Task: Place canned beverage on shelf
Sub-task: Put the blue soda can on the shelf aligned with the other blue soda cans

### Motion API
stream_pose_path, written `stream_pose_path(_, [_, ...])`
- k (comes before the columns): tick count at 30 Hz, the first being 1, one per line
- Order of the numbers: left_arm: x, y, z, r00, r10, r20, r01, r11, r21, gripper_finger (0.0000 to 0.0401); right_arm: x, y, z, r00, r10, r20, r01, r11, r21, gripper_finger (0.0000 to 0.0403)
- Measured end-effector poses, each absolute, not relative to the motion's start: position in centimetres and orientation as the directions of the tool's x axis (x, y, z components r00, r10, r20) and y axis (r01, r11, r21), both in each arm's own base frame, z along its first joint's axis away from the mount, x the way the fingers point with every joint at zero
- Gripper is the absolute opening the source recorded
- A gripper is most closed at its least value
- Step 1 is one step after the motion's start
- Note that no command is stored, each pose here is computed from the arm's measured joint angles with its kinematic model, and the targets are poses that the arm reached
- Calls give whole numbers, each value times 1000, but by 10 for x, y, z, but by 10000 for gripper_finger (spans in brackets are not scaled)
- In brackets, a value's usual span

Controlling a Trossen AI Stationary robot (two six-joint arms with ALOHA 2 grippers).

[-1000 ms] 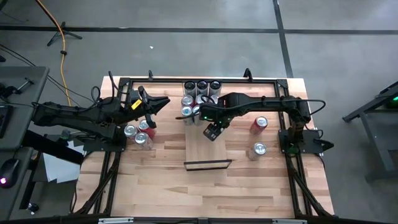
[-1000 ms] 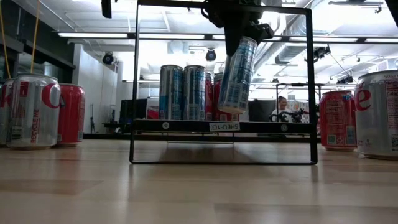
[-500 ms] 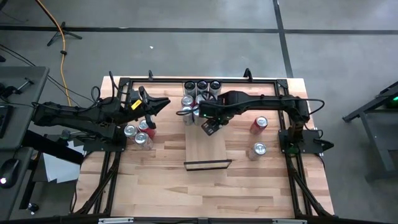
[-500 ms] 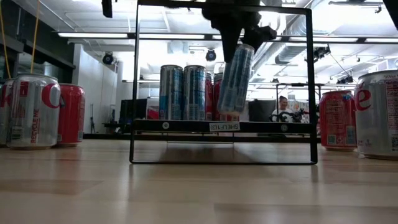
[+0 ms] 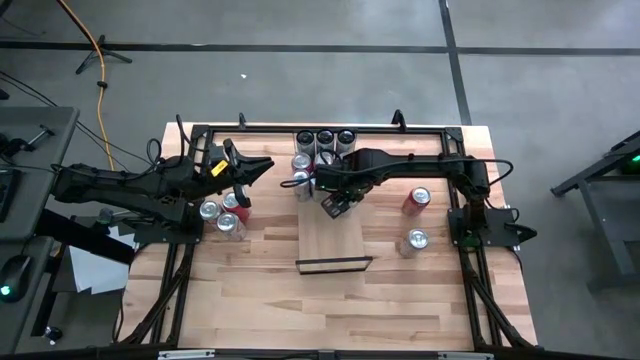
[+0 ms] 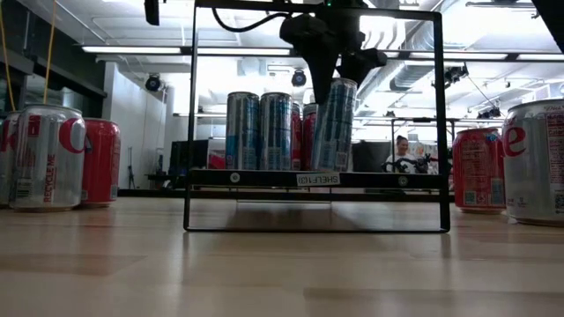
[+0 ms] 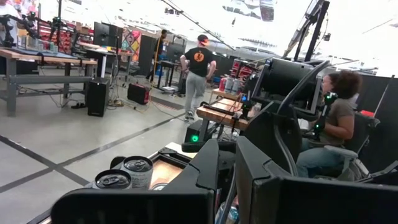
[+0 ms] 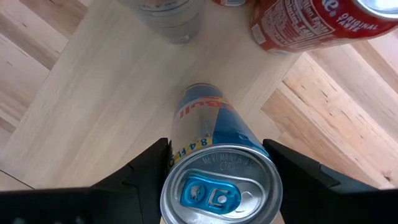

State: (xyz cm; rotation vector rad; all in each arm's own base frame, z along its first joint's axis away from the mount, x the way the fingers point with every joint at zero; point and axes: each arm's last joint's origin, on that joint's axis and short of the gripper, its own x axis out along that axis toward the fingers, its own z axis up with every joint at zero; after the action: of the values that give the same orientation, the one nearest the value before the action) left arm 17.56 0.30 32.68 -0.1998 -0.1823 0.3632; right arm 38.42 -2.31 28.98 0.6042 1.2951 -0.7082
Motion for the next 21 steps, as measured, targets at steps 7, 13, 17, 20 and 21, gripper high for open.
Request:
stream_pose_path(7, [176,3,326,919,369,137,-334,916,-224,3,387,-24,289,146,-141,-979,722,692,7,266])
stream_pose_path(13, [176,3,326,919,369,137,-334,916,-224,3,389,-24,287,161,-135,-978,688,726,13,324])
stream_pose_path(17, [176,3,326,919,369,137,-334,916,-224,3,389,-24,288,165,-134,-977,660,751,9,329])
stream_pose_path(20, [176,3,326,919,370,137,-335,916,-223,3,386,-27,294,172,-157,-973,651,759,-7,330])
stream_pose_path(21, [176,3,326,919,369,137,-335,916,-222,3,384,-27,297,179,-165,-970,647,762,-10,330])
